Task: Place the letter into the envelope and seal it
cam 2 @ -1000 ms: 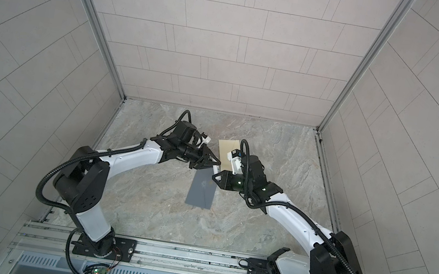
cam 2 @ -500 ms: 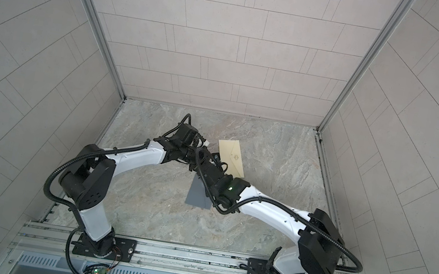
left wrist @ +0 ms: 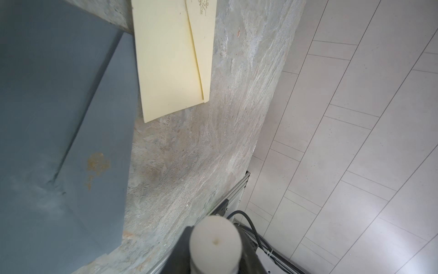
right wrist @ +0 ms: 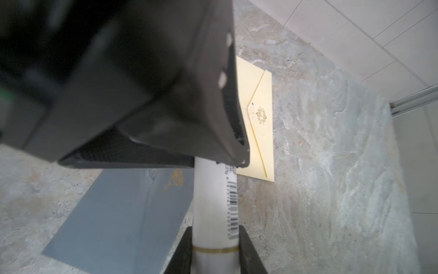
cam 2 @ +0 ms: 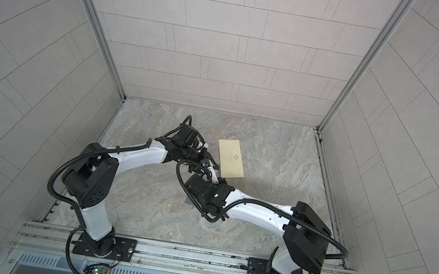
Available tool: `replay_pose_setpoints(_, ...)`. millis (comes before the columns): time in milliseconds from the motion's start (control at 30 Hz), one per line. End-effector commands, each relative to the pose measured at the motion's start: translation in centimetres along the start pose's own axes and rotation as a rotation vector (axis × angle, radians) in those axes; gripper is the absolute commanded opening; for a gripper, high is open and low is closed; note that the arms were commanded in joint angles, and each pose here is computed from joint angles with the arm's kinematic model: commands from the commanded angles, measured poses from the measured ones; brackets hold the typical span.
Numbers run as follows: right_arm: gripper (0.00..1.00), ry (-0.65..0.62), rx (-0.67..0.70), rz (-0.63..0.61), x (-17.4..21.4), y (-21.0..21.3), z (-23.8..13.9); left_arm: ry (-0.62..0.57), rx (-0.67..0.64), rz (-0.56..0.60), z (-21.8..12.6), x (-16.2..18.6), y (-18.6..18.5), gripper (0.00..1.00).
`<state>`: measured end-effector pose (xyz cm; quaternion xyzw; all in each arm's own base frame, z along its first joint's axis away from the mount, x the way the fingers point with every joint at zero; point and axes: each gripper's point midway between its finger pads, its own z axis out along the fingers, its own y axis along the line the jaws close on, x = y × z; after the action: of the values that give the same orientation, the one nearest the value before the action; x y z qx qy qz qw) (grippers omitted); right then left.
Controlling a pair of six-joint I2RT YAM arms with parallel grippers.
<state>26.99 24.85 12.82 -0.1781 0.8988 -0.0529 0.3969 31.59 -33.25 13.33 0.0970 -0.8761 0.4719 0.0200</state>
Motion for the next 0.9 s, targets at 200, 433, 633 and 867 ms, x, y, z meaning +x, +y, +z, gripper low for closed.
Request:
replay_pose_setpoints(200, 0.00, -0.001, -0.672, 0.232, 0.0, 0.5, -3.2, -0.168, 0.073, 0.148, -7.3, -2.8, -2.3, 0.84)
replay_pose_setpoints(433, 0.00, -0.093, -1.000, 0.290, -0.8, -1.1, -8.5, -0.184, -0.025, 0.168, -9.1, -3.1, 0.4, 0.84)
replay_pose_setpoints(633, 0.00, -0.133, -1.120, 0.281, -2.4, -0.6, -11.1, -0.163, 0.063, 0.204, -9.0, -2.5, -0.9, 0.84)
replay_pose_setpoints(867, 0.00, -0.136, -1.217, 0.228, -3.1, -0.2, -13.7, -0.153, 0.092, 0.230, -9.2, -2.1, -1.4, 0.84)
